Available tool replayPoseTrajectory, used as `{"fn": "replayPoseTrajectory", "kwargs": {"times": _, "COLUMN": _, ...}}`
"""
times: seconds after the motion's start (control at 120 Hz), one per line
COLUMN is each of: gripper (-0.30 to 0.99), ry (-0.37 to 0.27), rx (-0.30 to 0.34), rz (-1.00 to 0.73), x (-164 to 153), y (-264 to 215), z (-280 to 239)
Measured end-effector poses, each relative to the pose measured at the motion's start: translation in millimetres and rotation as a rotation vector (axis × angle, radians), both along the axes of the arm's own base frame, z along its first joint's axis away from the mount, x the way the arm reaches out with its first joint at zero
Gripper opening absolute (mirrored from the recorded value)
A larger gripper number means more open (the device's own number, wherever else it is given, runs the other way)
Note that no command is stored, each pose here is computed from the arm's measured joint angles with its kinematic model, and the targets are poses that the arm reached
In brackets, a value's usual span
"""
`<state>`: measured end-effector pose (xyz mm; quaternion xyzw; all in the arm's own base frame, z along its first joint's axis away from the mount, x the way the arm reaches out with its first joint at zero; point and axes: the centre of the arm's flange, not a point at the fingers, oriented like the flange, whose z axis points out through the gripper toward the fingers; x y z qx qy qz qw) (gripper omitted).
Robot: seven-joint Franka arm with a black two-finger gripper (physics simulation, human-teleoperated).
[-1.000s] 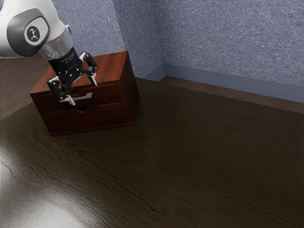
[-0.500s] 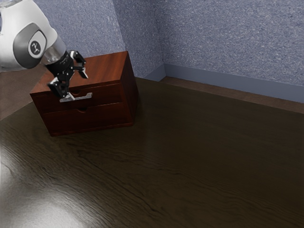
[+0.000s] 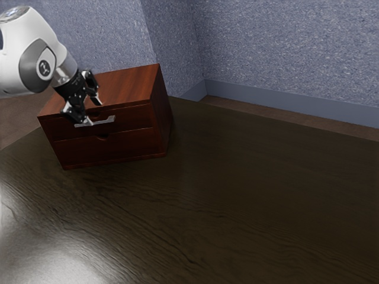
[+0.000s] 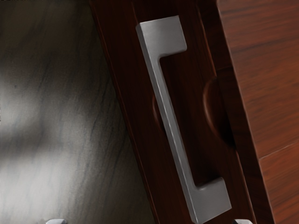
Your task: Pull the drawer handle with one arm to open the drawer
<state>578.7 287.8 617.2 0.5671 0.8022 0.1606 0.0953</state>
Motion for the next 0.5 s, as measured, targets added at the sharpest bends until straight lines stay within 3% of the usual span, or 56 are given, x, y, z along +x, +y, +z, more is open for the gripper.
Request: {"fn": "replayPoseTrajectory", "kwargs": {"times": 0.5, "gripper": 0.34, "ry": -0.002, "rx": -0.02, "rz": 0.061, "x": 3, "y": 22, "z": -21}}
